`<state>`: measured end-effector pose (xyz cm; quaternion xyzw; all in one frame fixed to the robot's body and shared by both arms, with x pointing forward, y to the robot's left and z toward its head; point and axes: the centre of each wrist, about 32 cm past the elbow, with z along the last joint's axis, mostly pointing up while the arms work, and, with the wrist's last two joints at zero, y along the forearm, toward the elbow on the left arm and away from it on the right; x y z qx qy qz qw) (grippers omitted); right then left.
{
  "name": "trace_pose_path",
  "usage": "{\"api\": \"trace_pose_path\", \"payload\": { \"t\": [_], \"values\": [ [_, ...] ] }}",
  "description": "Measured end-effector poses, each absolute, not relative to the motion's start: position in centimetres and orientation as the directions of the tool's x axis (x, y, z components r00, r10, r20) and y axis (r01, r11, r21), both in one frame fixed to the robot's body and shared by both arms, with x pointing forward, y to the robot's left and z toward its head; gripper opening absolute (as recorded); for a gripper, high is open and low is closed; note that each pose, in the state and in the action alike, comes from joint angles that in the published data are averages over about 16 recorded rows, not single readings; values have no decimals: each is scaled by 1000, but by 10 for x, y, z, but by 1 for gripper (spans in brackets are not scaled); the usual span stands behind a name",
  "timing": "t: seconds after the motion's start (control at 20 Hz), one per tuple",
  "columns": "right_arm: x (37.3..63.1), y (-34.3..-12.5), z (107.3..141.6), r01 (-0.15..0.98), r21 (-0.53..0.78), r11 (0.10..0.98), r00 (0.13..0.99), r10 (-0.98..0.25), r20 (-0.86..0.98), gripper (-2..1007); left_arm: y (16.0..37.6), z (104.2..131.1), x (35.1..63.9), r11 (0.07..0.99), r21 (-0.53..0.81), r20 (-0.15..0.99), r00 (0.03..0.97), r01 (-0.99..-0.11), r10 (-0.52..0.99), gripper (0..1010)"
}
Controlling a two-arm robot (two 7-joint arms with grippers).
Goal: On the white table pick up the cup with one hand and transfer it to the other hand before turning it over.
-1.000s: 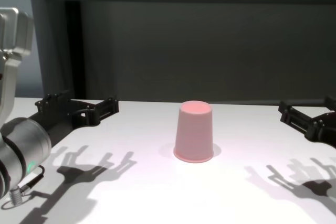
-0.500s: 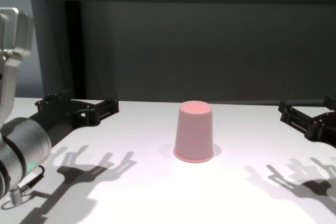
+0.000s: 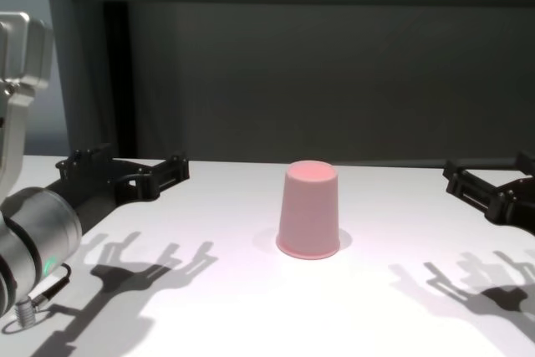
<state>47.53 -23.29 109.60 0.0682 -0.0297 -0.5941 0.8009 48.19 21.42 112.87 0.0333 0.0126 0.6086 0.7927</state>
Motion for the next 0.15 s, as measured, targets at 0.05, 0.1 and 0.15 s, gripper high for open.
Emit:
{"api": "trace_pose_path", "payload": {
  "t": [0.05,0.1,0.15],
  "values": [
    [475,-233,1096,948,145,285,292,-956,-33,1002,214,1129,482,257,68,20,259,-964,966,1001],
    [475,-233,1096,948,145,285,292,-956,-33,1002,214,1129,482,257,68,20,259,-964,966,1001],
    [475,-233,1096,948,145,285,292,-956,-33,1002,214,1129,482,257,68,20,259,-964,966,1001]
  ]
}}
